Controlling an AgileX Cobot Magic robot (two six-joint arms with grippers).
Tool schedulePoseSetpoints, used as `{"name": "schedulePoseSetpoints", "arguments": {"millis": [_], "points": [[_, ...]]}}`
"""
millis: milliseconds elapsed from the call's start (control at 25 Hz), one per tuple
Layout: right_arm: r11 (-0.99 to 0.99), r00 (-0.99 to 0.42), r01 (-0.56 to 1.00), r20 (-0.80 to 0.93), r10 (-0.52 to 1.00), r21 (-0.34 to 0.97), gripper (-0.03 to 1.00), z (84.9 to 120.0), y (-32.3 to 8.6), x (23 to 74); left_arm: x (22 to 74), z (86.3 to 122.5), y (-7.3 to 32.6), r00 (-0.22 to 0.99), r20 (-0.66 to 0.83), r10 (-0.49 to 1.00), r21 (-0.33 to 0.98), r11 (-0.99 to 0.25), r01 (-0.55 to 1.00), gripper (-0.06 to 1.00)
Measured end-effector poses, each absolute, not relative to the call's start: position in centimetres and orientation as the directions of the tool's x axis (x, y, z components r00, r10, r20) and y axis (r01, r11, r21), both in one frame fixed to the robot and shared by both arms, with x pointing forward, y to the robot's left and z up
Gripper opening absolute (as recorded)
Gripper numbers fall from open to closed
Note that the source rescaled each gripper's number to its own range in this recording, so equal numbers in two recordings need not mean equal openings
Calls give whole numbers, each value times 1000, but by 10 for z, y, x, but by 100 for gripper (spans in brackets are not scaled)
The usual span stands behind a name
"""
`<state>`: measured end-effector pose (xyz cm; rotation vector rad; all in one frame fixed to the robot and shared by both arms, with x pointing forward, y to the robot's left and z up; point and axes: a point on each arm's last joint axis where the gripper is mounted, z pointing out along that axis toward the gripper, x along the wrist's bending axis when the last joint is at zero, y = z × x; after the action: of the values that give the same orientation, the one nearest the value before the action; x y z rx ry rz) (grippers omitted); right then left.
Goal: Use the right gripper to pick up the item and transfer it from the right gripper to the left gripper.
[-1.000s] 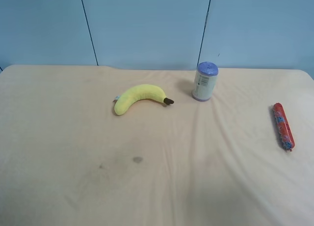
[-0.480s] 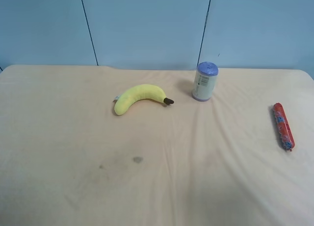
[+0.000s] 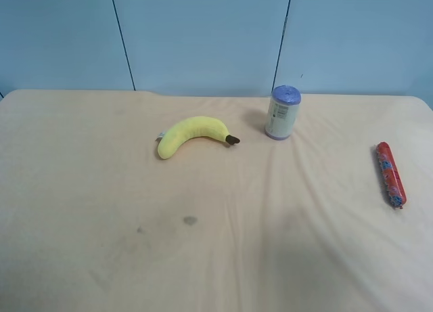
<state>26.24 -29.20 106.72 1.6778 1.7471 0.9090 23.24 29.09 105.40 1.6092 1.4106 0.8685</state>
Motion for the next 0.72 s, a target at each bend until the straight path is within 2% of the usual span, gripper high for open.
{"name": "schedulePoseSetpoints", "arguments": {"millis": [360,720], "points": [[-37,26,871,29,999,490,100,1045,-295,325,232,1054,291,139,-13,990,900,-49,434,100],[-76,120,945,-120,986,317,100,1024,-307,367,232,1054,291,139,-13,990,900,-49,434,100]]}}
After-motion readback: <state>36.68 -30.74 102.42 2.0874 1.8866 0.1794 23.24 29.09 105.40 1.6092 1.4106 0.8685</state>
